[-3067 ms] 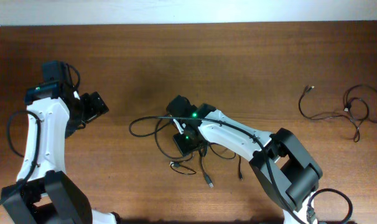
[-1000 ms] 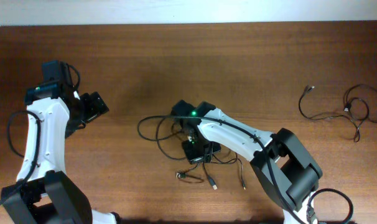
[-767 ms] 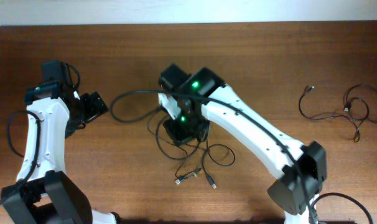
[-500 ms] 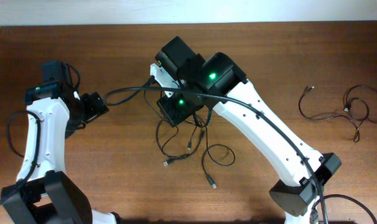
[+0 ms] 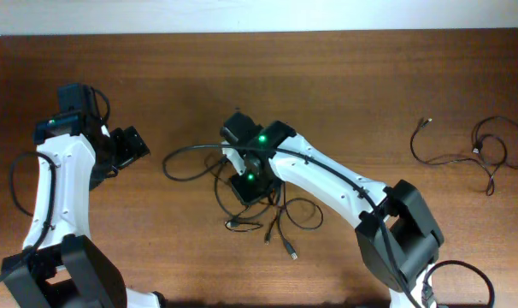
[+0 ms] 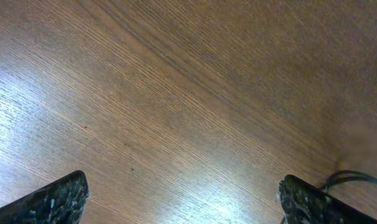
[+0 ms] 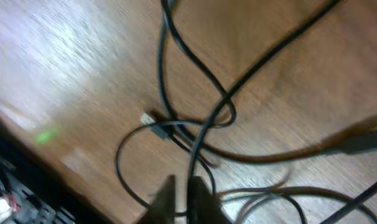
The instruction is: Untangle cables
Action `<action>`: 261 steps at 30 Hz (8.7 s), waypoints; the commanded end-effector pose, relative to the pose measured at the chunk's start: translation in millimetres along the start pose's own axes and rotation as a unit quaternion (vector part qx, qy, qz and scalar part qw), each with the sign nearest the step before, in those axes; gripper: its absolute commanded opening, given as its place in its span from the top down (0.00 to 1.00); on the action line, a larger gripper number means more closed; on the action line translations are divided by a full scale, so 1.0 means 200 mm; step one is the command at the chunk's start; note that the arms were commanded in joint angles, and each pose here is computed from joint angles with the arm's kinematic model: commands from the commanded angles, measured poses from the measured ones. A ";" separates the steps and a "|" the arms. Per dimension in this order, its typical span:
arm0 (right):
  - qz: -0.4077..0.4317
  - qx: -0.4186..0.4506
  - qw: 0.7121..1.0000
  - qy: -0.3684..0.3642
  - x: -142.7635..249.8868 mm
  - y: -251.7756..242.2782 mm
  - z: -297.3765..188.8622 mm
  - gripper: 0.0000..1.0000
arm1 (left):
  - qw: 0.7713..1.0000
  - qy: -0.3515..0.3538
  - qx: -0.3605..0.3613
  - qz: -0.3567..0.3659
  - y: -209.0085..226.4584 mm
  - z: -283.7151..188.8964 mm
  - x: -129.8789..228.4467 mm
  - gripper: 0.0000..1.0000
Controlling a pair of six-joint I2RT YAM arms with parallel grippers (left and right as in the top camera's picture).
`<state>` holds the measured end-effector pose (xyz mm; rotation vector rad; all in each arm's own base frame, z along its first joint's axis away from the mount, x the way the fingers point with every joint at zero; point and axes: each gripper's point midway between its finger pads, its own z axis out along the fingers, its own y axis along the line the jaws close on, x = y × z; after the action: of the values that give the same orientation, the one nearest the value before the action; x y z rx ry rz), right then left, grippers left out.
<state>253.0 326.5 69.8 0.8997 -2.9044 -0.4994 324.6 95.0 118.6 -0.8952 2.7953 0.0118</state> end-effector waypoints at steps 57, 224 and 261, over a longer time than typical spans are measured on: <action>0.252 0.209 0.916 -0.232 -0.09 -1.49 -1.25 0.95 | 1.000 -0.011 0.004 -0.007 0.00 -0.03 -0.02 0.01; -0.230 0.076 0.961 -0.133 0.00 0.05 0.30 0.21 | 0.967 0.119 0.137 0.179 -0.53 0.21 0.11 0.01; -0.195 0.083 0.930 -0.300 -0.20 0.17 -0.91 0.96 | 0.967 0.119 0.137 0.179 -0.53 0.21 0.11 0.01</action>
<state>277.8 331.2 194.6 1.5594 -3.2286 -0.5684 374.7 -2.1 76.1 -0.3591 3.0466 -0.4560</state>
